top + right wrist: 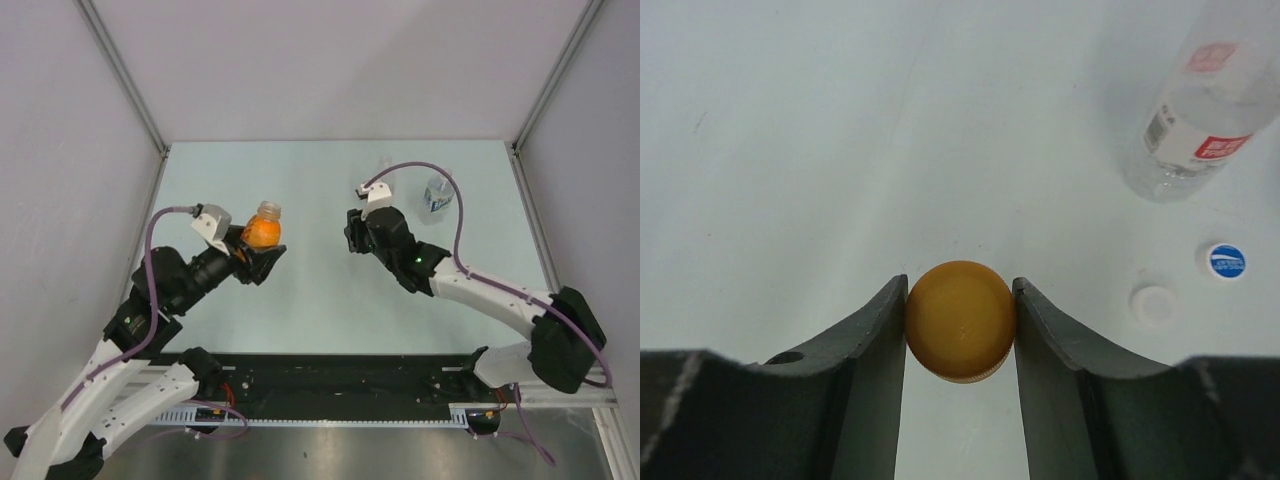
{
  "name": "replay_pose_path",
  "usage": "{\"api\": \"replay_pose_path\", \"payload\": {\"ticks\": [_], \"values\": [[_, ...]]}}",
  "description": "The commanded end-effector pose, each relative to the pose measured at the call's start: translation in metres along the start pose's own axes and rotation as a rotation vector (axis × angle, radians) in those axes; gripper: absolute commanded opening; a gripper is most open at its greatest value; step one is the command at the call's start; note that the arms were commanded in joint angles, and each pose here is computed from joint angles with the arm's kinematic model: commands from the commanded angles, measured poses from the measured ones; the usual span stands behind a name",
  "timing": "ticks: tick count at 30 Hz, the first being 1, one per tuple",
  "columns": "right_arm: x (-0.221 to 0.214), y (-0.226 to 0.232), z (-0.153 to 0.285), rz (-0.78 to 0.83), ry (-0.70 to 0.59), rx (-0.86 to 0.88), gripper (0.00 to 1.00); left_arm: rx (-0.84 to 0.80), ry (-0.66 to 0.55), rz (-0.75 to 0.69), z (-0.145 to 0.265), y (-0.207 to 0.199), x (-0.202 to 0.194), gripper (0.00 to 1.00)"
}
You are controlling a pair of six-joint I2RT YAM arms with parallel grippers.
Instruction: Unscrew the bottle caps
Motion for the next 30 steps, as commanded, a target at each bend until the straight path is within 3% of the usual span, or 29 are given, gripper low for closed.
{"api": "replay_pose_path", "payload": {"ticks": [1, 11, 26, 28, 30], "values": [[-0.006, 0.008, -0.042, -0.094, -0.034, 0.035, 0.0, 0.084, -0.014, 0.011, 0.01, 0.008, 0.0, 0.0], [-0.07, -0.009, -0.103, -0.076, 0.126, -0.017, 0.0, 0.082, -0.007, 0.031, 0.017, 0.006, -0.009, 0.0], [-0.112, -0.023, -0.134, -0.084, 0.268, -0.077, 0.0, 0.062, 0.026, 0.032, 0.011, 0.004, -0.019, 0.01], [-0.118, -0.023, -0.136, -0.086, 0.288, -0.079, 0.07, 0.065, 0.026, 0.029, 0.011, 0.004, -0.019, 0.01], [-0.122, -0.023, -0.138, -0.085, 0.309, -0.08, 0.21, 0.064, 0.031, 0.026, 0.011, 0.004, -0.021, 0.01]]}}
Point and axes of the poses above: each gripper's point midway between its finger pads, its own z axis back along the fingers, its own y axis along the line the jaws close on, x = y × z, the point moved 7 cm from there along z, back along the fingers, and after that the axes turned 13 degrees about -z, right-handed, at the moved point
